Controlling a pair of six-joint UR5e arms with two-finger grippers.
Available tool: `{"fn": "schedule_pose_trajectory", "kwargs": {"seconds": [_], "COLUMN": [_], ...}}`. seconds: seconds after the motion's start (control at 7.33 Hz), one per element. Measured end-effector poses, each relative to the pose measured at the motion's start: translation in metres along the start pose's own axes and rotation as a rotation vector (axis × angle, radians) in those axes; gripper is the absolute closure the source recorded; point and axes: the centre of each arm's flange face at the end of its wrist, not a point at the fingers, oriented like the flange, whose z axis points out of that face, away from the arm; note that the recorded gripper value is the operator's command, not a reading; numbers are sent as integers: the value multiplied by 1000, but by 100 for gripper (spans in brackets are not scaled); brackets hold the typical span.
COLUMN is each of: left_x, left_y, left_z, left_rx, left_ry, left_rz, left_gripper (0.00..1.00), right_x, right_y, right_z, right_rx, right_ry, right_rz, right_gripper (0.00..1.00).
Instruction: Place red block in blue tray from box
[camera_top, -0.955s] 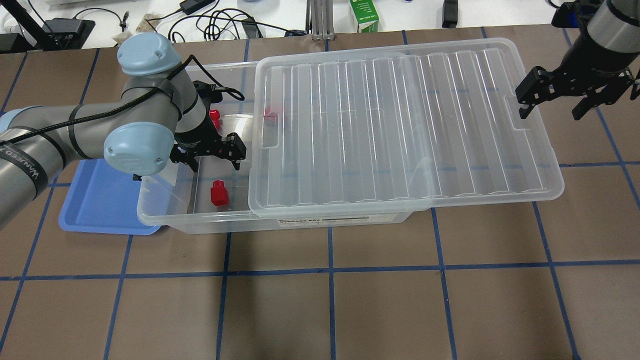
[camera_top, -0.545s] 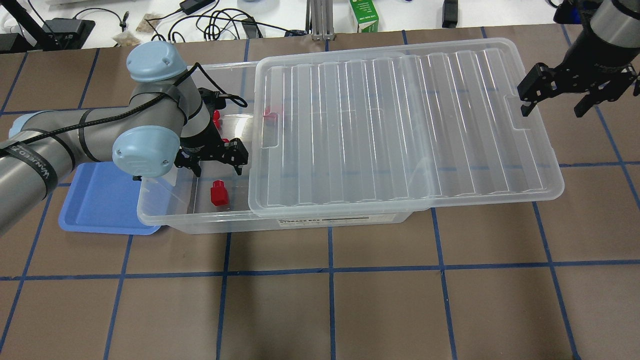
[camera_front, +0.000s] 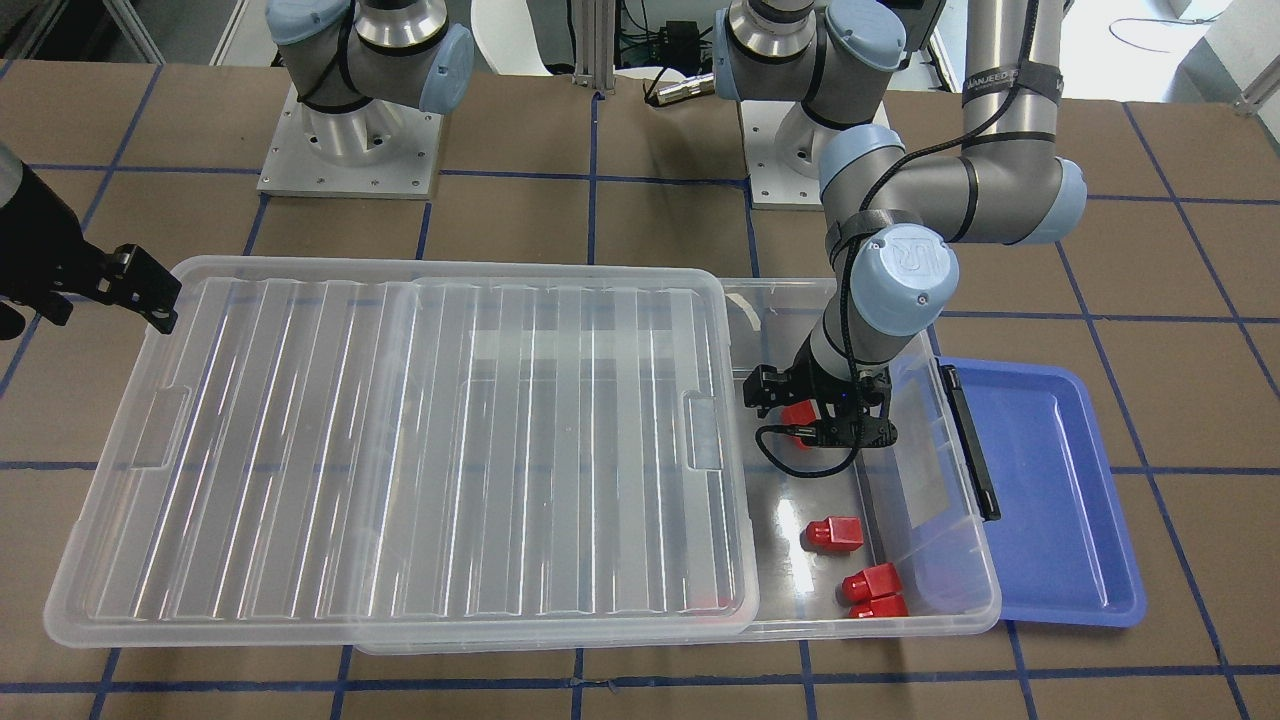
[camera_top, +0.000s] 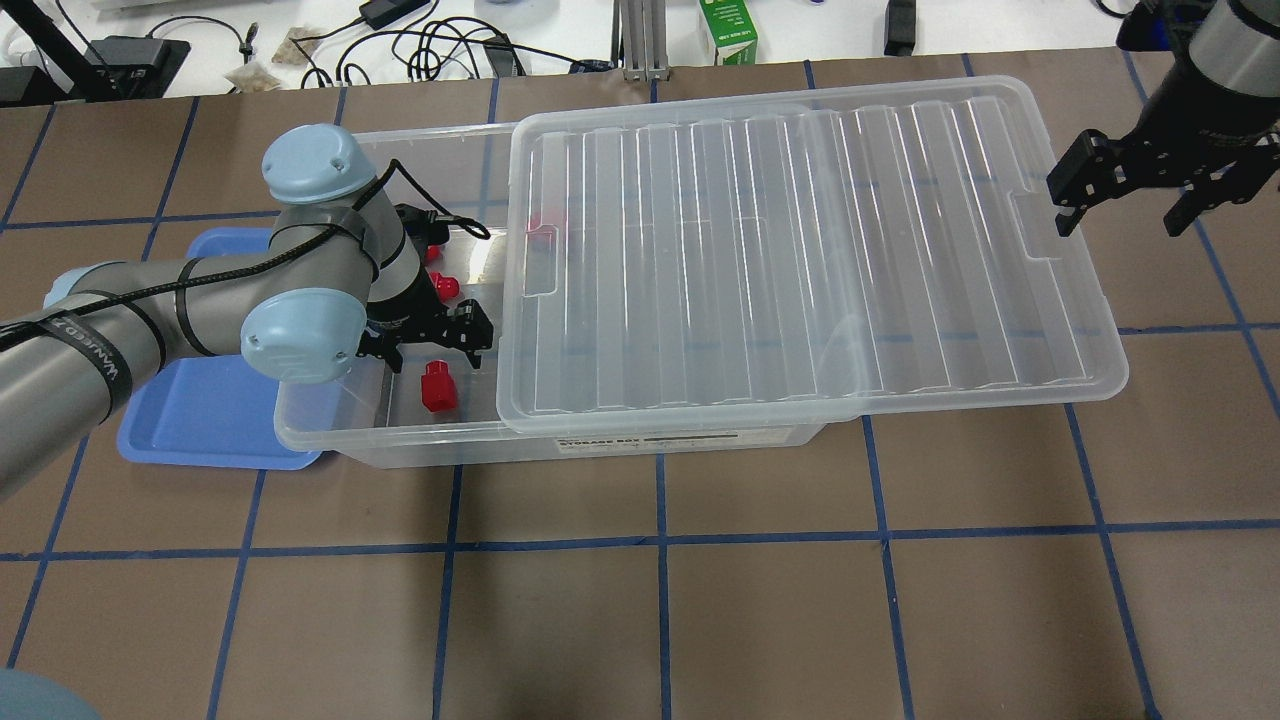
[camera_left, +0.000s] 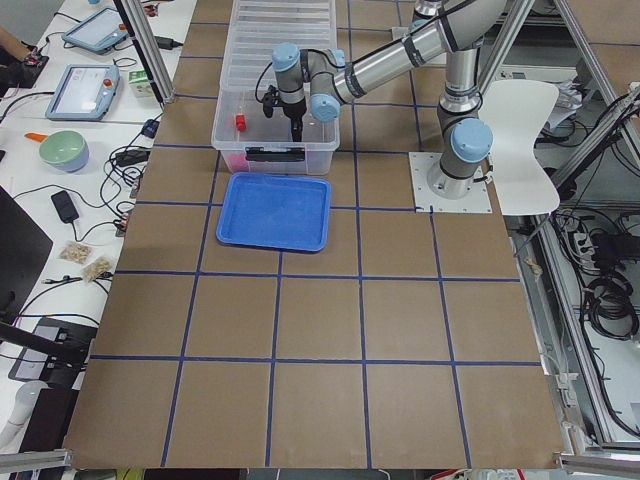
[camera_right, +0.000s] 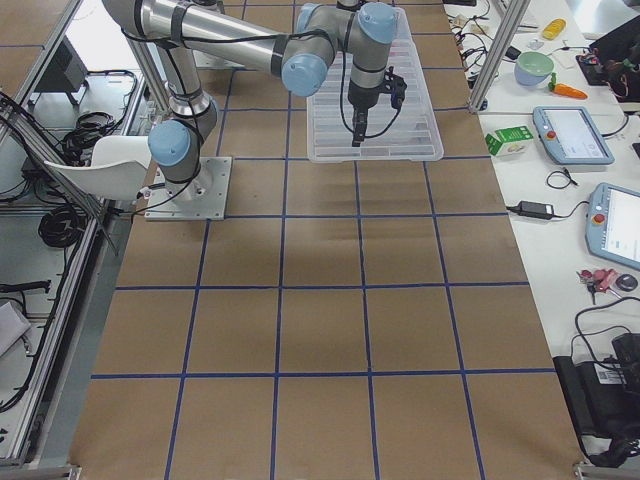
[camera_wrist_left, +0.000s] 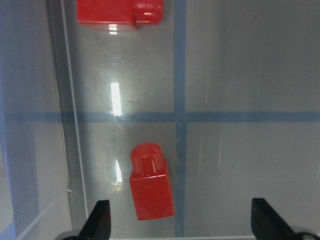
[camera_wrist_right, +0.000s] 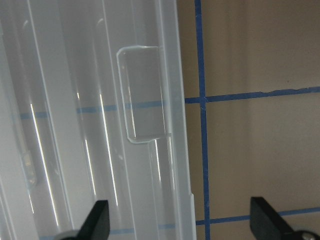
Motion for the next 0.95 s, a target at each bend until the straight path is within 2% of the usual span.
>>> {"fn": "schedule_pose_trajectory", "kwargs": {"seconds": [0.27,0.41,0.55,0.82,0.95], "left_x": [-1,-3,-4,-4,-5], "left_y": [2,0,-2,-4,-4], "left_z": [13,19,26,38,40], "left_rx": [-13,-14,-13,-25,-27], "left_ry": [2,0,-4,-6,-6], "left_rz": [-15,-20,-27,-56,-66], "left_gripper": [2,8,26,70,84], "right_x": [1,1,0,0,0], "right_y": [2,3,5,6,6], "right_z": [7,12,16,17,18], "right_rx": [-11,-19,-24,-27,-28], "right_ry": [10,10,11,10,10], "right_rz": [0,0,-1,-1,-1], "right_gripper": [0,0,0,0,0]}}
